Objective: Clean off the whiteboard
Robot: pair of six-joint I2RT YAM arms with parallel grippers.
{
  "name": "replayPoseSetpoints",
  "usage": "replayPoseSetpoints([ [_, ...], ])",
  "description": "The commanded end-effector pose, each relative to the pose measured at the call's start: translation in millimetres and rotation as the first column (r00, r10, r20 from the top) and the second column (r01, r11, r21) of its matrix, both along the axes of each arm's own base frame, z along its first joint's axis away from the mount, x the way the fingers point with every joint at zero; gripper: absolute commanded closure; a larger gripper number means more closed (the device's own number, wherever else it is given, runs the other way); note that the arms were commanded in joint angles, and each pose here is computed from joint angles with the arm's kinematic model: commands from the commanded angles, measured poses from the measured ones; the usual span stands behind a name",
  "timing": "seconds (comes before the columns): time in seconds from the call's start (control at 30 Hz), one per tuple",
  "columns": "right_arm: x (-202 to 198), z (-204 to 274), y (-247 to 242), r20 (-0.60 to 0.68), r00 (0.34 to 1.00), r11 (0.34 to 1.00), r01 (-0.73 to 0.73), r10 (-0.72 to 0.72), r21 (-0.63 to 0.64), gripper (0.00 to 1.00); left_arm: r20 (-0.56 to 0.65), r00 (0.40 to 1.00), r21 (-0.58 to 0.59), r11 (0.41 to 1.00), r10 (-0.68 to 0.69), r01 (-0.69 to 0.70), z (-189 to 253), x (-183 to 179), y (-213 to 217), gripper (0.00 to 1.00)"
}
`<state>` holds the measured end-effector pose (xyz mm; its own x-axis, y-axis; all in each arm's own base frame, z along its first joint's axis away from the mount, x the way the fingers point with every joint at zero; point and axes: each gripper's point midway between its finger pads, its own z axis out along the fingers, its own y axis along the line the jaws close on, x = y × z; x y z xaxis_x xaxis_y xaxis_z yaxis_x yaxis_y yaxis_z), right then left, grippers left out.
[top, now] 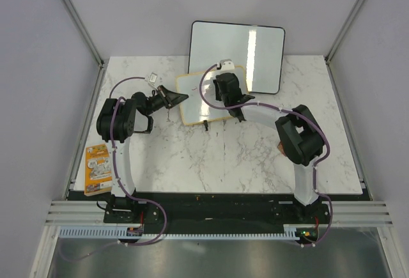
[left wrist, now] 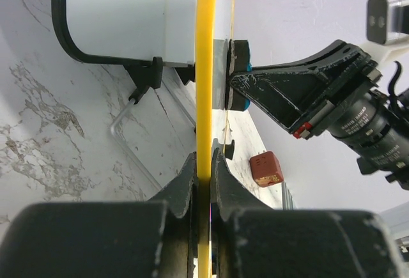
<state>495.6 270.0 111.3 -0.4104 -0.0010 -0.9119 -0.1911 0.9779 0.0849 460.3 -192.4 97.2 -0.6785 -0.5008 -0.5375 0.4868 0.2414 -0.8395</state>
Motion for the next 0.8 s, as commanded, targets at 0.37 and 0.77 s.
replayPoseSetpoints([
  [0.37, -40.3, -65.2, 126.2, -0.161, 0.956, 0.95, -0.268, 0.243, -0.157, 1.0, 0.263, 0.959, 0.053, 0.994, -0.107, 0.097, 16.3, -24.8, -11.1, 0.98],
  [0.77, -46.8, -55.5, 169.7, -0.088, 0.951, 0.938, -0.309, 0.298, -0.157, 1.0, 0.266, 0.958, 0.056, 0.994, -0.109, 0.097, 16.4, -25.2, -11.7, 0.98],
])
